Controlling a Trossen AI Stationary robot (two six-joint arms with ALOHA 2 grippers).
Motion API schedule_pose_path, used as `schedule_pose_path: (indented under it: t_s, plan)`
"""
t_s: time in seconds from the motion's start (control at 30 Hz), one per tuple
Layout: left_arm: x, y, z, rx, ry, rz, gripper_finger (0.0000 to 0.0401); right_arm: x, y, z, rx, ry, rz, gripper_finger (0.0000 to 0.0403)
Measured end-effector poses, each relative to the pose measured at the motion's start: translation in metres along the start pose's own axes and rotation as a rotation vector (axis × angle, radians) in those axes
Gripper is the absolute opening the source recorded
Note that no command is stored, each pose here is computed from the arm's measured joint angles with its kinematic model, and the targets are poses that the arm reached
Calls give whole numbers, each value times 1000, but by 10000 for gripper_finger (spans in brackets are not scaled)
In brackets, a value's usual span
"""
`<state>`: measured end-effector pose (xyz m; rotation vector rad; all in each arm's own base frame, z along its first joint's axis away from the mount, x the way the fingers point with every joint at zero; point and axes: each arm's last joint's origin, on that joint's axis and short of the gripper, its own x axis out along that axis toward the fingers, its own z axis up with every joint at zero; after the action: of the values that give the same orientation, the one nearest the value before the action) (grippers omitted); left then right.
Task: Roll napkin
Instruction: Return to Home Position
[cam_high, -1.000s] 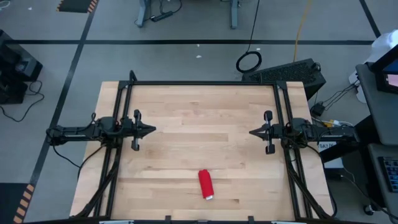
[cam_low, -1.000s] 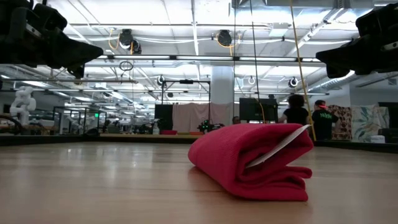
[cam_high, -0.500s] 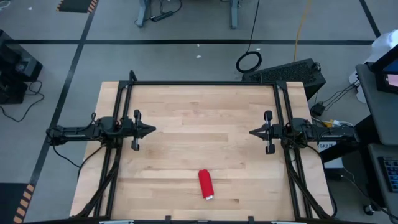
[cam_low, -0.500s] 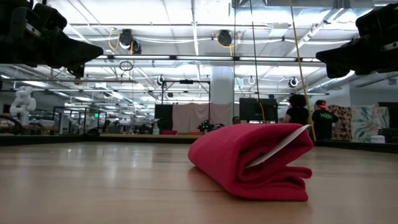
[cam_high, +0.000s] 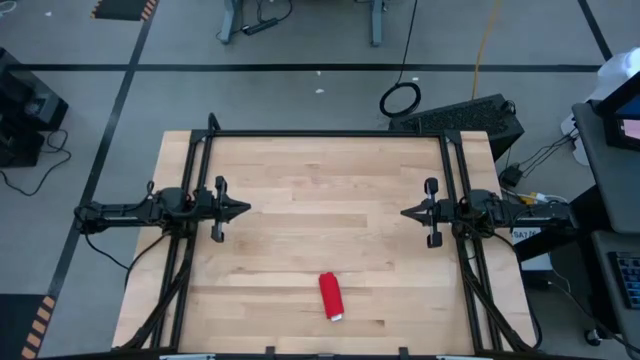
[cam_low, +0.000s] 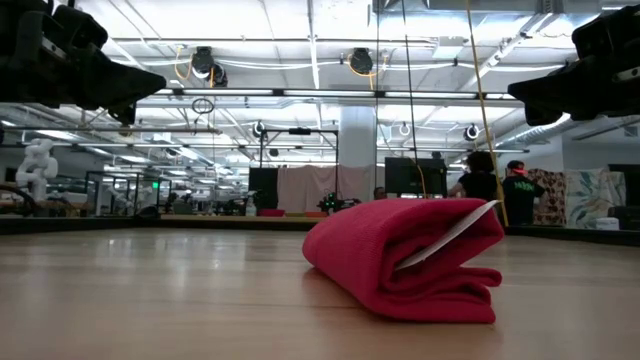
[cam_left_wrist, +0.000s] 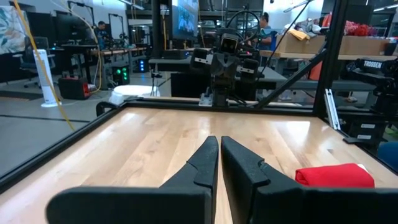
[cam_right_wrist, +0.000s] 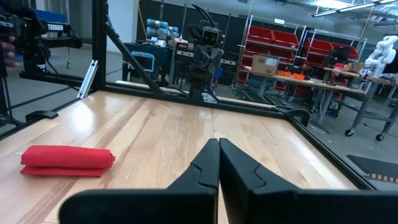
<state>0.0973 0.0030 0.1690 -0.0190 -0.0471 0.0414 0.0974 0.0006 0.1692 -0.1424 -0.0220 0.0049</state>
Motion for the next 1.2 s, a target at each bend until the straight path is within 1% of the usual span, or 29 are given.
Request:
schedule_pose_path:
  t_s: [0.23,0.53,1.2]
  plan:
    - [0,0,0,-3,-1,1,28,0,0,0,0,0,0,0]
    - [0,-5,0,-10,3,-119,28,0,0,0,0,0,0,0]
    - [0,-6,0,-2,2,-125,28,0,0,0,0,0,0,0]
